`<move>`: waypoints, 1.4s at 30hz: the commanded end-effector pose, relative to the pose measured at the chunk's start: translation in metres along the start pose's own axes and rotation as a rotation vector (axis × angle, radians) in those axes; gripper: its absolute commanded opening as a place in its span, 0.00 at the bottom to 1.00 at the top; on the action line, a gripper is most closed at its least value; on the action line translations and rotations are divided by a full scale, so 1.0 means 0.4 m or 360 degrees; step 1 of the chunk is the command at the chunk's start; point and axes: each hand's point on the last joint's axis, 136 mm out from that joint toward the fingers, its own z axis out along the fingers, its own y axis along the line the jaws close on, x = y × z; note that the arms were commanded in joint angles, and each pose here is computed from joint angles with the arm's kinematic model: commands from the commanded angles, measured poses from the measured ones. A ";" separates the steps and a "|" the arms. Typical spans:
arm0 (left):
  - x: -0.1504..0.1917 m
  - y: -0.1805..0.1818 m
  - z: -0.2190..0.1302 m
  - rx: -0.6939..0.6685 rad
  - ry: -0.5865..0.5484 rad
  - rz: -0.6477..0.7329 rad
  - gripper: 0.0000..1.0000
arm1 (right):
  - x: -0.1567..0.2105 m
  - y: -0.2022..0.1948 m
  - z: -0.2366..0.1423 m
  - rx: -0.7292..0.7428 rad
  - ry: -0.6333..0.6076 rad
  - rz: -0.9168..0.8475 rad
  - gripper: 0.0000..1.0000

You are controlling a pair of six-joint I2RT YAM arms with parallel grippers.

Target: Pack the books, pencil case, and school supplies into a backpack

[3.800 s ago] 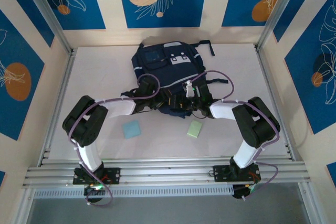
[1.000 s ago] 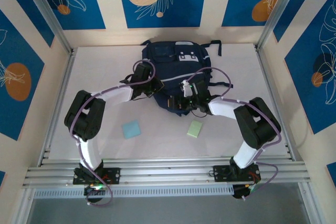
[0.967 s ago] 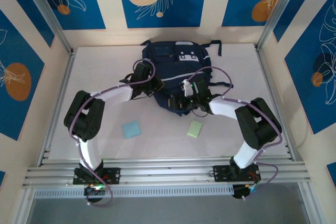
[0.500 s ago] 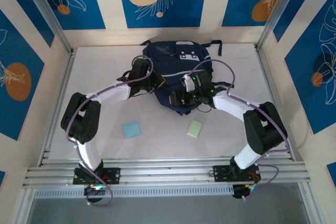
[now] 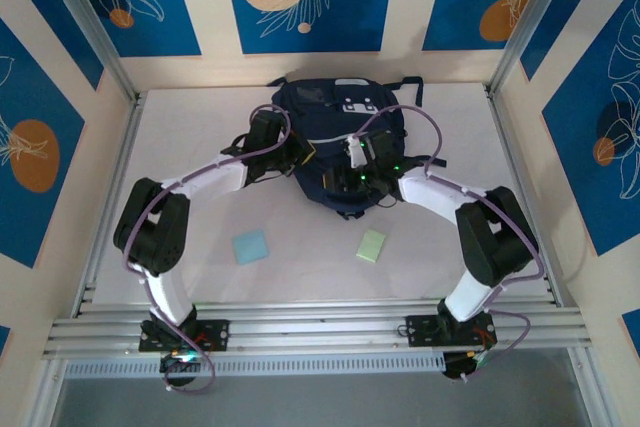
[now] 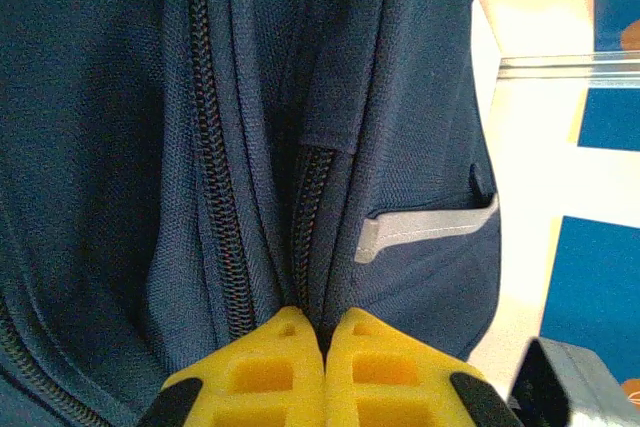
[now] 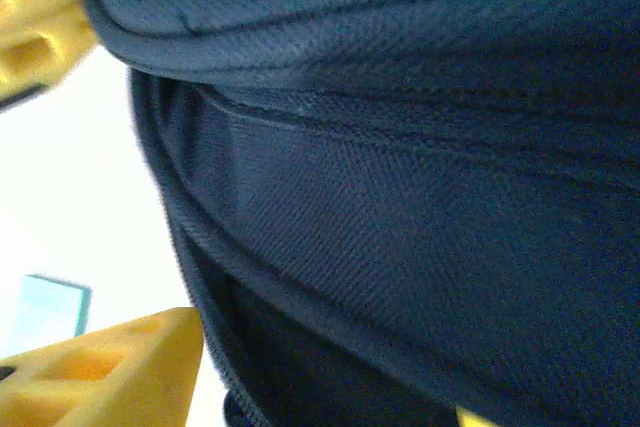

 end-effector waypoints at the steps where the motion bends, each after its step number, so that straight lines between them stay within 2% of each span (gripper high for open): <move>1: -0.022 -0.169 -0.084 0.0352 -0.0062 0.0095 0.00 | -0.018 0.001 0.035 0.0098 -0.0023 -0.0126 0.58; 7: -0.021 -0.176 -0.098 0.0364 -0.0070 0.0108 0.00 | -0.006 -0.016 0.062 0.0178 -0.0022 -0.0110 0.31; 11: -0.026 -0.159 -0.098 0.0331 -0.0097 0.0125 0.00 | -0.013 -0.004 0.042 0.0118 -0.0053 -0.0090 0.18; 14: -0.032 -0.130 -0.092 0.0286 -0.0118 0.0130 0.00 | -0.013 0.004 0.022 0.0040 -0.0048 -0.0047 0.01; 15: -0.035 -0.120 -0.090 0.0272 -0.0127 0.0129 0.00 | -0.011 0.006 0.013 0.0008 -0.0039 -0.0027 0.00; 20: -0.060 -0.077 -0.085 0.0194 -0.0177 0.0147 0.00 | 0.031 0.002 -0.024 -0.0071 0.0084 0.0028 0.00; 27: -0.088 -0.050 -0.089 0.0133 -0.0206 0.0185 0.00 | 0.132 -0.095 -0.063 0.0202 0.0381 0.0034 0.00; 30: -0.091 -0.045 -0.088 0.0123 -0.0204 0.0191 0.00 | 0.147 -0.146 -0.089 0.0329 0.0467 0.0077 0.00; 38: -0.095 -0.022 -0.098 0.0100 -0.0171 0.0205 0.00 | 0.089 -0.353 -0.174 0.0841 0.0443 0.0170 0.00; 40: -0.110 -0.007 -0.107 0.0082 -0.0175 0.0202 0.00 | 0.076 -0.358 -0.175 0.0823 0.0433 0.0168 0.00; 42: -0.133 0.008 -0.117 0.0061 -0.0192 0.0209 0.00 | 0.064 -0.316 -0.157 0.0684 0.0404 0.0145 0.00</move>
